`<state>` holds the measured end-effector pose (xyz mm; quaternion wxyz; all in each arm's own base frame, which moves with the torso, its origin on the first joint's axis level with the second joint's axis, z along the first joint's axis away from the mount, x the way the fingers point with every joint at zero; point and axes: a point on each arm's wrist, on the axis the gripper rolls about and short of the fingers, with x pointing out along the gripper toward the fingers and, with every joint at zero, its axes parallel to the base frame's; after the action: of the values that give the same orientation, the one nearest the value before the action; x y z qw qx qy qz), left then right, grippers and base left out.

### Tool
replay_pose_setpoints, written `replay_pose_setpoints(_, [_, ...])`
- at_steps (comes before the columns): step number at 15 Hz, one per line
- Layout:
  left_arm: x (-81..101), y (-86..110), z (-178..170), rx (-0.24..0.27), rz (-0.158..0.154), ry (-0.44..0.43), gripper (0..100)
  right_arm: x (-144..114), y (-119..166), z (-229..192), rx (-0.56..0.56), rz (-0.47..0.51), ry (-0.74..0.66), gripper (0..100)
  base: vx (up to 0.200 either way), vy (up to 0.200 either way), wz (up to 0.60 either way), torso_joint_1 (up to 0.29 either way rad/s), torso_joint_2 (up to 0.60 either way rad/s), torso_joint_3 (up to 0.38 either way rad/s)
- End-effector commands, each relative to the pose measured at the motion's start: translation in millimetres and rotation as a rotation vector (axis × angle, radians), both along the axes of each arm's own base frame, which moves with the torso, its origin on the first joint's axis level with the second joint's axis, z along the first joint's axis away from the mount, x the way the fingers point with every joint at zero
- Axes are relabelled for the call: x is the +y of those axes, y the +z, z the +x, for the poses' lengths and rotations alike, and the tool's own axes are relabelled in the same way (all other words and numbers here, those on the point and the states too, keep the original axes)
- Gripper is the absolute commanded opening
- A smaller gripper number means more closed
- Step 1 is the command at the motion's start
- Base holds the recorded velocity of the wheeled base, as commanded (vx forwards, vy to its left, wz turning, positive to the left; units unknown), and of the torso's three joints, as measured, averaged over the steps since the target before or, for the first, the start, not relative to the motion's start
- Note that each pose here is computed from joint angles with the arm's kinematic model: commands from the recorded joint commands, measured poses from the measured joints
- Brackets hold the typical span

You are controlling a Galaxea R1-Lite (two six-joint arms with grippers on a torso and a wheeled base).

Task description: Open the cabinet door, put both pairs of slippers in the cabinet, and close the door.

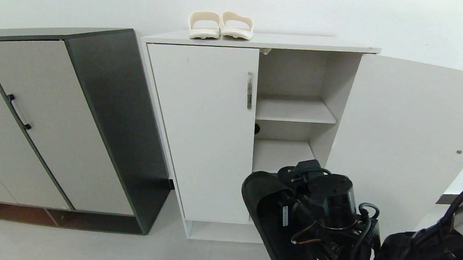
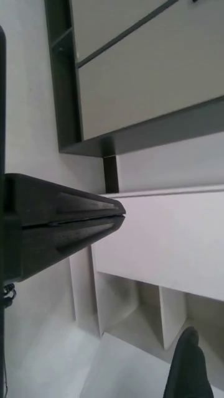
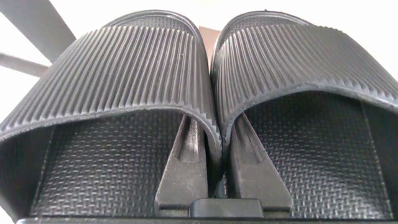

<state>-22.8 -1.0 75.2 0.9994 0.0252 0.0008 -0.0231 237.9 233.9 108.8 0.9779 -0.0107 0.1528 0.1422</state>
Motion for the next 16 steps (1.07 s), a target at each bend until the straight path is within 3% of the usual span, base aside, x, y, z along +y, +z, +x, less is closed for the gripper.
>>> replay_pose_setpoints(1, [0.0,0.2,0.2,0.002,0.000,0.000,0,1.5,-7.2,1.6,0.016,-0.015,0.000,0,0.000,-0.200,0.00,0.007,0.00,0.002])
replay_pose_setpoints(3, [0.0,0.2,0.2,0.002,0.000,-0.001,0,3.0,-11.7,3.0,0.024,-0.023,0.000,0,0.000,-0.200,0.00,0.007,0.00,0.005])
replay_pose_setpoints(9, [0.0,0.0,0.1,0.003,-0.020,0.000,0,28.4,-37.2,39.7,0.021,-0.039,-0.057,0,0.000,0.000,0.00,0.000,0.00,0.000])
replay_pose_setpoints(16, [0.0,0.0,0.2,0.004,-0.018,0.000,0,31.6,-54.7,45.2,0.043,-0.060,-0.086,0,0.000,0.000,0.00,0.000,0.00,0.000])
